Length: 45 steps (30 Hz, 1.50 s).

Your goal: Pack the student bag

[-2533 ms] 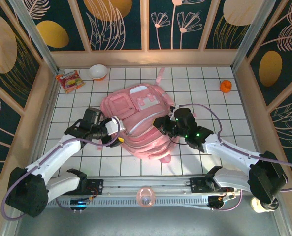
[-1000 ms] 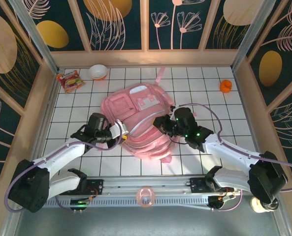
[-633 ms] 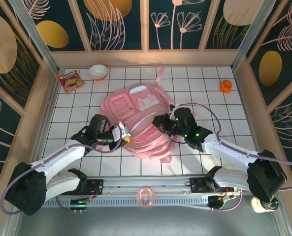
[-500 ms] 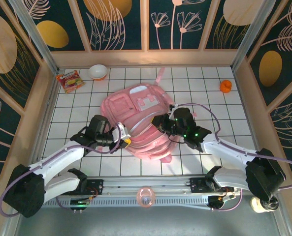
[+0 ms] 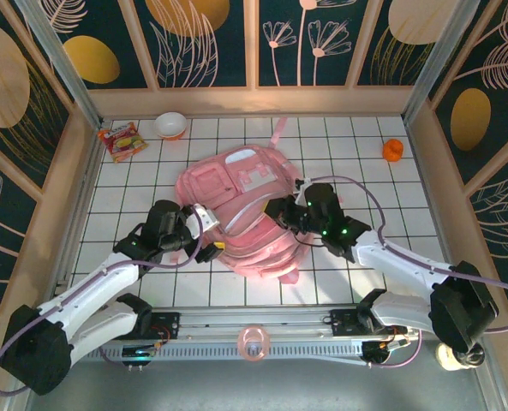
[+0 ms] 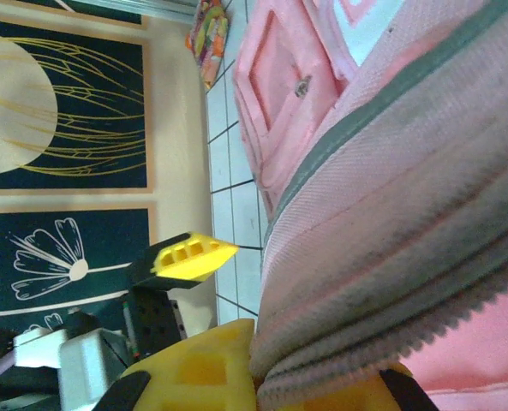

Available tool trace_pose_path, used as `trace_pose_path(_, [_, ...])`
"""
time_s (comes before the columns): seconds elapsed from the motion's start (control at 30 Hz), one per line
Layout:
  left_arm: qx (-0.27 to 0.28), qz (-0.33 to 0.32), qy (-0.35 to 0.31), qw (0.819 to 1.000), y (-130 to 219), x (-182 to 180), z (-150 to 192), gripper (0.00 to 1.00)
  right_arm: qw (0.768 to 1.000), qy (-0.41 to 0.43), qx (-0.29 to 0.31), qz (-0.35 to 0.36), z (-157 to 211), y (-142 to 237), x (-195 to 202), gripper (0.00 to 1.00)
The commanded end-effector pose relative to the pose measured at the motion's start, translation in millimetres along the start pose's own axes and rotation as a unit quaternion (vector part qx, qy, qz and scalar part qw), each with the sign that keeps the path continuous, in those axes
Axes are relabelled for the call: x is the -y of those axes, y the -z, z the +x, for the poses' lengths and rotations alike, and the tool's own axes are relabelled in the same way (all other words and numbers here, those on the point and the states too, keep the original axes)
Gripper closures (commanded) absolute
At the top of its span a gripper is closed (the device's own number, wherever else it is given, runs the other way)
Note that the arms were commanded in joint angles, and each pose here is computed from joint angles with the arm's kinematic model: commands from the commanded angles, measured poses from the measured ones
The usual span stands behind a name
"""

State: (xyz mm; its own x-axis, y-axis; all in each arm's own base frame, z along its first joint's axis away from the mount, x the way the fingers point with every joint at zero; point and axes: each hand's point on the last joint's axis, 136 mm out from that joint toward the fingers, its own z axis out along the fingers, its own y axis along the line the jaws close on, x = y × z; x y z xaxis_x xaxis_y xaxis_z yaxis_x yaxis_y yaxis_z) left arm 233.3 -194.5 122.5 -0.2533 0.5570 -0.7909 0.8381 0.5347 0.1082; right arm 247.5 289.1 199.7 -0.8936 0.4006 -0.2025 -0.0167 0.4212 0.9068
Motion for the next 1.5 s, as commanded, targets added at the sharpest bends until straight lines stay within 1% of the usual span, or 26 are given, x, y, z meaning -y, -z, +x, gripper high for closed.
trace_pose_path(0.0, [-0.009, -0.020, -0.043, 0.999, -2, -11, -1, 0.01, 0.996, 0.055, 0.005, -0.076, -12, 12, -61, 0.96])
trace_pose_path(0.17, [-0.008, -0.005, -0.090, 0.996, -8, -6, 2, 0.02, 0.995, 0.063, 0.006, -0.083, -20, 11, -71, 0.96])
trace_pose_path(0.27, [0.000, 0.013, -0.101, 0.995, -11, 1, 4, 0.06, 0.994, 0.063, 0.003, -0.085, -22, 10, -73, 0.96])
trace_pose_path(0.33, [0.010, 0.021, -0.097, 0.995, -14, 3, 2, 0.13, 0.994, 0.064, 0.000, -0.085, -22, 9, -73, 0.96])
trace_pose_path(0.37, [0.011, 0.023, -0.095, 0.995, -16, 3, 2, 0.15, 0.994, 0.063, 0.000, -0.086, -21, 9, -73, 0.96])
trace_pose_path(0.5, [0.009, 0.040, -0.100, 0.994, -25, 5, 1, 0.21, 0.994, 0.063, -0.001, -0.085, -22, 8, -72, 0.96])
trace_pose_path(0.6, [-0.004, 0.058, -0.104, 0.993, -32, 5, 1, 0.40, 0.994, 0.063, -0.001, -0.085, -22, 8, -72, 0.96])
trace_pose_path(0.73, [-0.020, 0.080, -0.094, 0.992, -35, 10, 3, 0.55, 0.994, 0.063, 0.002, -0.085, -23, 8, -72, 0.96])
trace_pose_path(0.83, [-0.015, 0.094, -0.077, 0.993, -33, 16, 3, 0.67, 0.995, 0.061, 0.006, -0.084, -24, 8, -71, 0.96])
trace_pose_path(0.9, [-0.010, 0.103, -0.060, 0.993, -30, 21, 3, 0.73, 0.995, 0.058, 0.008, -0.083, -25, 8, -70, 0.96])
trace_pose_path(1.03, [0.002, 0.122, -0.033, 0.992, -23, 32, 4, 0.74, 0.996, 0.051, 0.018, -0.076, -28, 8, -65, 0.96])
trace_pose_path(1.17, [0.002, 0.129, -0.026, 0.991, -19, 38, 11, 0.72, 0.996, 0.048, 0.021, -0.077, -29, 9, -64, 0.96])
trace_pose_path(1.27, [0.001, 0.130, -0.024, 0.991, -20, 39, 13, 0.76, 0.996, 0.046, 0.022, -0.075, -29, 8, -62, 0.96])
trace_pose_path(1.33, [0.001, 0.131, -0.023, 0.991, -21, 39, 13, 0.76, 0.996, 0.045, 0.023, -0.076, -29, 8, -63, 0.96])
trace_pose_path(1.4, [0.000, 0.129, -0.022, 0.991, -24, 37, 14, 0.76, 0.996, 0.045, 0.023, -0.078, -29, 8, -63, 0.96])
trace_pose_path(1.47, [-0.004, 0.120, -0.017, 0.993, -28, 32, 13, 0.72, 0.996, 0.045, 0.022, -0.078, -29, 8, -64, 0.96])
